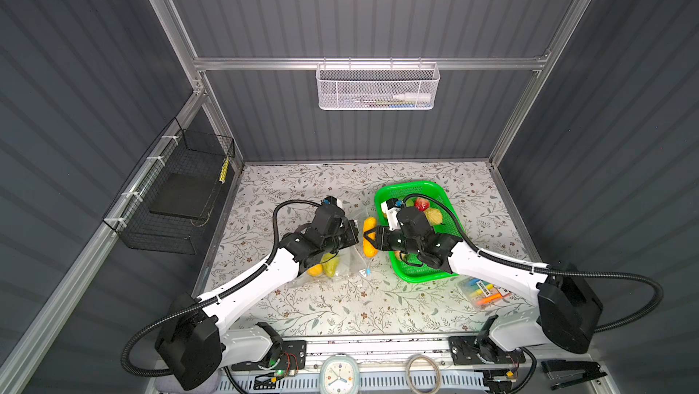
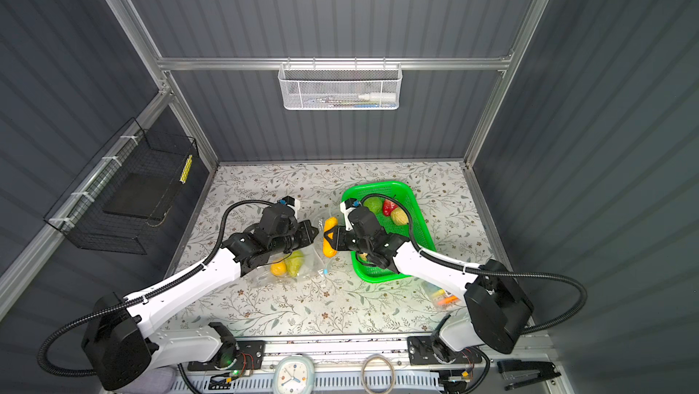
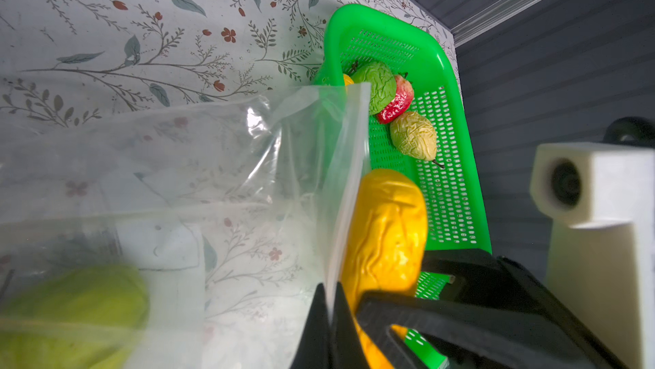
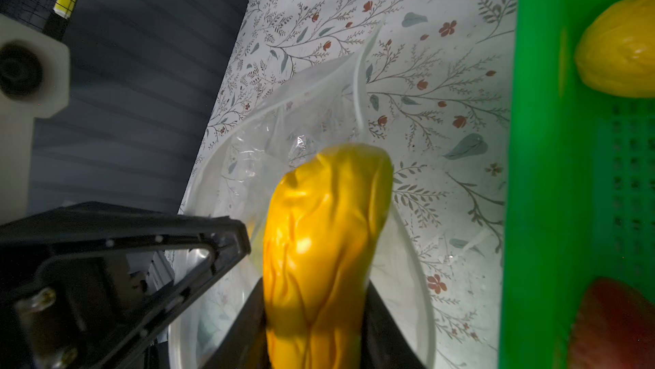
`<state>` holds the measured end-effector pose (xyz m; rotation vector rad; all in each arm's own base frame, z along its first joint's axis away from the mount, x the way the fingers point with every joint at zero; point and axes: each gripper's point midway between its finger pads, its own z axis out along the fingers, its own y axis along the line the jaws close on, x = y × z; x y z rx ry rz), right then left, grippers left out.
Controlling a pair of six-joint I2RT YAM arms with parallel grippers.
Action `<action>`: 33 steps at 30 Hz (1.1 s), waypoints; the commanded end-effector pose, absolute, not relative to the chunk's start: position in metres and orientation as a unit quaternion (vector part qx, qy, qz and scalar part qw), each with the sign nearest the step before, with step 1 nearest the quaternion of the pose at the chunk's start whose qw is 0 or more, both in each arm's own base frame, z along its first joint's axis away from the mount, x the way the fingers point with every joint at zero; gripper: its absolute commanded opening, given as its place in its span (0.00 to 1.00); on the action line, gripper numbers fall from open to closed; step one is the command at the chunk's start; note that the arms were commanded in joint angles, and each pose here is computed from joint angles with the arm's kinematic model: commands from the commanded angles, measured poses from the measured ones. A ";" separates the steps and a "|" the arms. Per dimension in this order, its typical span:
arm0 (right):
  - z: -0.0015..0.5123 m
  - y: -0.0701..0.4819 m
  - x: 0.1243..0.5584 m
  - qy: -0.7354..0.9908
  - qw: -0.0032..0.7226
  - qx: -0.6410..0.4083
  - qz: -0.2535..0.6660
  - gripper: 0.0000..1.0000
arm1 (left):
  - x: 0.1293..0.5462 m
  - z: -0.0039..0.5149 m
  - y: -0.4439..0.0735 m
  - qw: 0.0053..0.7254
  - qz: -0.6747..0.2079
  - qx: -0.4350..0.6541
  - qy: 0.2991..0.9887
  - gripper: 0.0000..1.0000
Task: Place the food in the zip-top bag and seal the zipper
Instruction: 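Carry the squash into the bag held by the left gripper and release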
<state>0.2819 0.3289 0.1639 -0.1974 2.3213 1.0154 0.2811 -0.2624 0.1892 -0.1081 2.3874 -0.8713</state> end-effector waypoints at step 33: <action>0.160 0.360 0.280 0.896 0.248 -0.089 0.358 0.59 | 0.275 0.204 -0.270 0.300 -0.361 -0.022 0.883 0.00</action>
